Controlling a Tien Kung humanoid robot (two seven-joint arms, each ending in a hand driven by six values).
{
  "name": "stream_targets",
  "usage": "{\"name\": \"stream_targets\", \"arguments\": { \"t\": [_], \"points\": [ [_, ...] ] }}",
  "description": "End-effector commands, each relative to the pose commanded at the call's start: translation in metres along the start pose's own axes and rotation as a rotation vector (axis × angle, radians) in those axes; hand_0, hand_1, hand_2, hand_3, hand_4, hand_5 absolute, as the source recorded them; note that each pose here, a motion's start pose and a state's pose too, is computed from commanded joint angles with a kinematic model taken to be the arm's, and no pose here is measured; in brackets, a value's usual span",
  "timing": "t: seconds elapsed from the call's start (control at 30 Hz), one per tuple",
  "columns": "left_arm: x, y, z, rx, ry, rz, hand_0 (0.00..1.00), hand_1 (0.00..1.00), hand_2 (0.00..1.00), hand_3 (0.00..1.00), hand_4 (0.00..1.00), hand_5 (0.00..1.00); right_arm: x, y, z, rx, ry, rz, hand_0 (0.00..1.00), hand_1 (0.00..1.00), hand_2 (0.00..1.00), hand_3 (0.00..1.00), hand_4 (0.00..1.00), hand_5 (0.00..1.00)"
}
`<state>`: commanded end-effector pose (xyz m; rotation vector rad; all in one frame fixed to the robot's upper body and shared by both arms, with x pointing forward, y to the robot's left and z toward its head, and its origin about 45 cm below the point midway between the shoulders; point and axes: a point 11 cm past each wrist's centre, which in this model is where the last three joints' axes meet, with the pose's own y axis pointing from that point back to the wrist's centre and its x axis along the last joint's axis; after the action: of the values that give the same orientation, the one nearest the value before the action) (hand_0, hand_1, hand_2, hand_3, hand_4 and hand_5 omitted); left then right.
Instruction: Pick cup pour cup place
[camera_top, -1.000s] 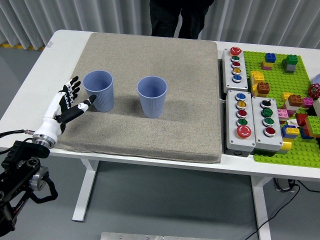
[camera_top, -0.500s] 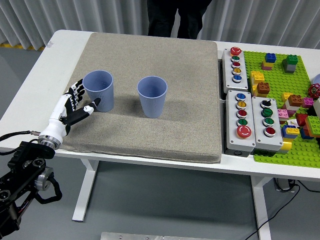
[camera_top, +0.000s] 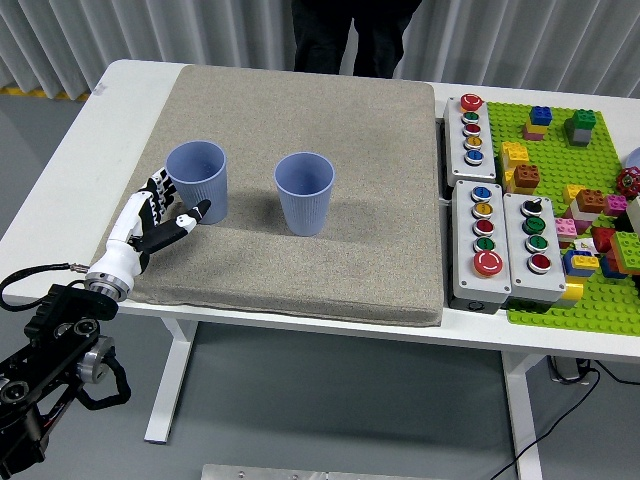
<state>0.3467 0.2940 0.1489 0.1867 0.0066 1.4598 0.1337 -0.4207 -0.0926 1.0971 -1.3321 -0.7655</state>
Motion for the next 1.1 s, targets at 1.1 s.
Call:
{"name": "stream_targets", "arguments": {
  "t": [1.1],
  "points": [
    [-0.016,-0.018,0.002,-0.002,0.012,-0.001,0.998,0.998,0.998,0.998,0.864,0.346,0.000,0.000,0.000,0.001,0.002,-0.001,0.685,0.649,0.581,0.583,0.002,0.072]
  ]
}}
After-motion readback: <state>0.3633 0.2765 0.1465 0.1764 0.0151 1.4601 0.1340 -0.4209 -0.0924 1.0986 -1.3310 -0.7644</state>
